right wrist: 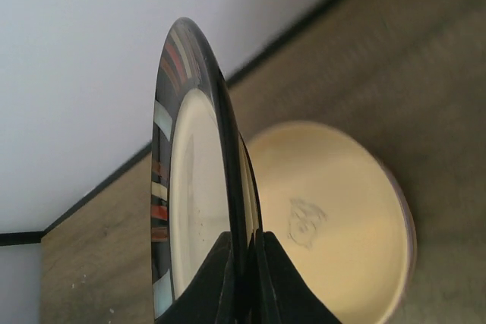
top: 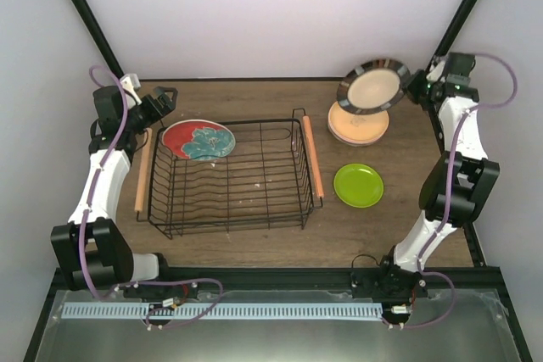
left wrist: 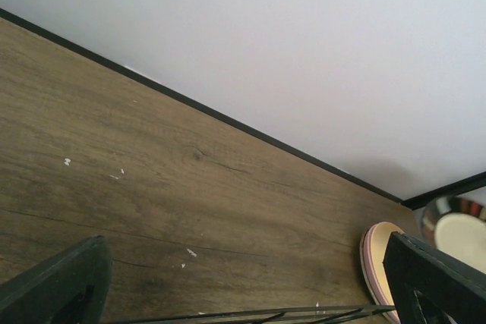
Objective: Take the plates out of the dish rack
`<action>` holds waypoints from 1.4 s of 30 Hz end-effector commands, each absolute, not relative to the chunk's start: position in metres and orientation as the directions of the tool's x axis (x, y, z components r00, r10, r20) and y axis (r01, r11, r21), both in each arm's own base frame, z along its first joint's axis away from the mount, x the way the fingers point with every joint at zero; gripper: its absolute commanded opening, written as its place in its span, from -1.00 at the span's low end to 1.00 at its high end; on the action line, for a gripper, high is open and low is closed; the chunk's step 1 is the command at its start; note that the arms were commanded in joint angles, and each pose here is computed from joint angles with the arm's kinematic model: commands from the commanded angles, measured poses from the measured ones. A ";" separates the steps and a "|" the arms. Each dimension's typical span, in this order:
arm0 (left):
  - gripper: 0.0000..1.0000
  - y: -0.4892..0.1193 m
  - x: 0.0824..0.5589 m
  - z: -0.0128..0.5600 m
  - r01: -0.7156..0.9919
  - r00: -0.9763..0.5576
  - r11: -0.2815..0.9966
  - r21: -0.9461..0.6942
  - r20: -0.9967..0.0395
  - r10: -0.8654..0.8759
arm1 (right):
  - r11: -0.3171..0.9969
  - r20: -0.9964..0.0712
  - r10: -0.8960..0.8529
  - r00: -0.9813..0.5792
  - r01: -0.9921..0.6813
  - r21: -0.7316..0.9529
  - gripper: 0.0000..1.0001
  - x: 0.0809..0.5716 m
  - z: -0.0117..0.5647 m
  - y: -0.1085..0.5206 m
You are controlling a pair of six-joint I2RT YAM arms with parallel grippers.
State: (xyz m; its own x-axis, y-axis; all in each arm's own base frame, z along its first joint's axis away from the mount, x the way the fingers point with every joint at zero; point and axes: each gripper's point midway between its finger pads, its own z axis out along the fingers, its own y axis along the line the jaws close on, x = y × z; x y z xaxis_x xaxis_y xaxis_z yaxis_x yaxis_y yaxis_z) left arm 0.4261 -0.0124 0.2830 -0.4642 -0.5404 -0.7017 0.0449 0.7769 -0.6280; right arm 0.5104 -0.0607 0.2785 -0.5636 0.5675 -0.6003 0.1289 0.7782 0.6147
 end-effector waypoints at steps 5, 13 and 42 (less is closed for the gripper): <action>1.00 -0.014 0.425 0.297 0.075 -0.441 0.792 -0.606 -0.732 -0.519 | 0.571 -0.414 0.689 -0.595 0.093 0.816 -0.99 0.514 0.267 -0.046; 1.00 -0.013 0.426 0.298 0.077 -0.440 0.792 -0.605 -0.734 -0.517 | 0.538 -0.321 0.711 -0.626 0.190 0.821 -0.99 0.518 0.210 -0.049; 1.00 -0.014 0.432 0.294 0.077 -0.454 0.792 -0.606 -0.728 -0.513 | 0.647 -0.304 0.685 -0.662 0.362 0.671 -0.19 0.501 0.131 -0.069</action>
State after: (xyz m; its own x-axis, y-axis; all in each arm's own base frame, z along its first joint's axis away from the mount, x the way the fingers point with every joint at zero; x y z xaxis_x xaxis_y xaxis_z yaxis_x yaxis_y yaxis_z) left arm 0.4266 -0.0123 0.2844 -0.4648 -0.5239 -0.7138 0.0535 0.7880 -0.6133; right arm 0.4911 -0.0551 0.1077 -0.6734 0.7088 -0.2100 0.3920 0.5832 0.7114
